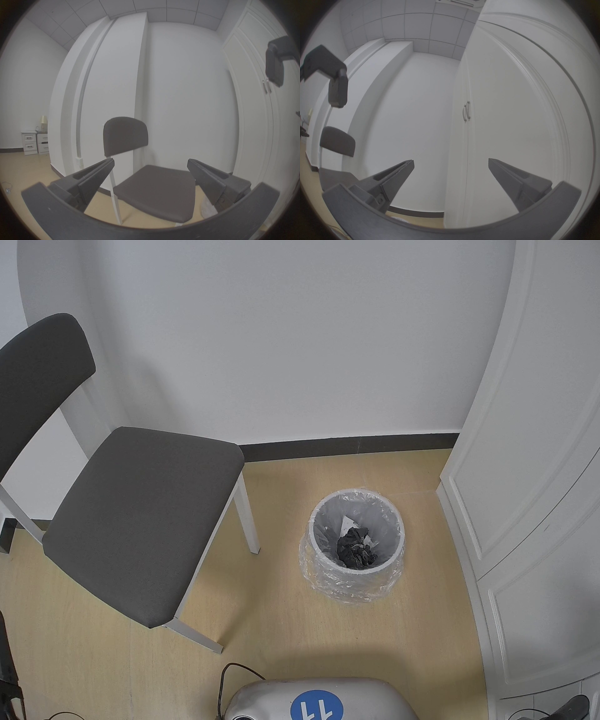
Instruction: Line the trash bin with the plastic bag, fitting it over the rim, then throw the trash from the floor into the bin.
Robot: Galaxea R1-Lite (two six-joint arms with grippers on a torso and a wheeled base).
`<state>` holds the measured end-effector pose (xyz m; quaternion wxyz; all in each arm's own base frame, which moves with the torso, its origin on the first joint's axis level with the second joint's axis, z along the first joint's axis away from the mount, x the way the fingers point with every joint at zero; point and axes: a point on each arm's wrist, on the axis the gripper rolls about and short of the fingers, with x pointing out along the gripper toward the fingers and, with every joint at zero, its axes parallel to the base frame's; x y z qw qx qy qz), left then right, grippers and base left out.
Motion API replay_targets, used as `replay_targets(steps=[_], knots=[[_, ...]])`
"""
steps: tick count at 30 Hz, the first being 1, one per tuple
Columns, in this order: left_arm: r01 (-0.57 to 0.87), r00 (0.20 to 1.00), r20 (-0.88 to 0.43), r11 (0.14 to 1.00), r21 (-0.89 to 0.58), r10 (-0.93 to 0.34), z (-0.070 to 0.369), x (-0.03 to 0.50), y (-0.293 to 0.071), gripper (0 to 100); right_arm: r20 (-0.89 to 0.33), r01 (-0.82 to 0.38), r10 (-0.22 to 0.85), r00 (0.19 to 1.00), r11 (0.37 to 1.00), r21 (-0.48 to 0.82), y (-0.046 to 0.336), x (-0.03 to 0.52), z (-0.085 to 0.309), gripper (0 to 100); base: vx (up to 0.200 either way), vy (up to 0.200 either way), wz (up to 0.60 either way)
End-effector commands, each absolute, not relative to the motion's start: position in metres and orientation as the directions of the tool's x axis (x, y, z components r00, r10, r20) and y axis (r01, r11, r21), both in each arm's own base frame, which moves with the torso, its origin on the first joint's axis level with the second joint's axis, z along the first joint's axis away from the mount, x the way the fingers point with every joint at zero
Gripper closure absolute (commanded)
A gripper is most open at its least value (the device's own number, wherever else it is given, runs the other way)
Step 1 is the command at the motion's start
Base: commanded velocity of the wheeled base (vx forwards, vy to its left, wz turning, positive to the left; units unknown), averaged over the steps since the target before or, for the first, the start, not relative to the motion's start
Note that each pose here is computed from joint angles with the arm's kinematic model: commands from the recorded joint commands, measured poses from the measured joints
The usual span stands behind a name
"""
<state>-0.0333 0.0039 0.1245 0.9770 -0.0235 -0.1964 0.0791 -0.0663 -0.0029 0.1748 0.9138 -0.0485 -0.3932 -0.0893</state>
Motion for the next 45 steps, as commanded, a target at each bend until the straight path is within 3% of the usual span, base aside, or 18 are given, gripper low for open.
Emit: replay_targets(steps=[1, 8, 17, 22, 34, 39, 45], knots=[[-0.148, 0.937, 0.312, 0.987, -0.060, 0.159, 0.108, -0.028, 0.004, 0, 0.719, 0.226, -0.123, 0.684, 0.973, -0.049, -0.003, -0.059, 0.158, 0, 0.000, 0.000, 0.00], [-0.158, 0.978, 0.130, 0.987, -0.028, 0.160, 0.089, -0.024, 0.004, 0, 0.721, 0.235, -0.127, 0.681, 0.971, -0.051, -0.003, -0.055, 0.150, 0, 0.000, 0.000, 0.00], [-0.096, 0.993, 0.069, 0.995, -0.025, 0.098, 0.083, -0.023, 0.002, 0, 0.599, 0.237, -0.149, 0.787, 0.969, -0.071, -0.003, -0.044, 0.137, 0, 0.000, 0.000, 0.00], [-0.056, 0.997, 0.044, 0.998, -0.021, 0.057, 0.080, -0.023, 0.001, 0, 0.428, 0.256, -0.207, 0.880, 0.965, -0.060, -0.005, -0.034, 0.120, 0, 0.000, 0.000, 0.00], [0.014, 1.000, -0.002, 1.000, 0.015, -0.014, 0.076, -0.023, 0.000, 0, 0.077, 0.236, -0.231, 0.970, 0.970, -0.058, -0.005, -0.024, 0.084, 0, 0.000, 0.000, 0.00], [0.014, 1.000, -0.002, 1.000, 0.017, -0.014, 0.076, -0.023, 0.000, 0, 0.067, 0.209, -0.207, 0.976, 0.978, -0.022, -0.005, -0.024, 0.083, 0, 0.000, 0.000, 0.00], [0.014, 1.000, -0.002, 1.000, 0.017, -0.014, 0.076, -0.023, 0.000, 0, 0.067, 0.103, -0.103, 0.992, 0.995, -0.004, -0.002, -0.023, 0.082, 0, 0.000, 0.000, 0.00]])
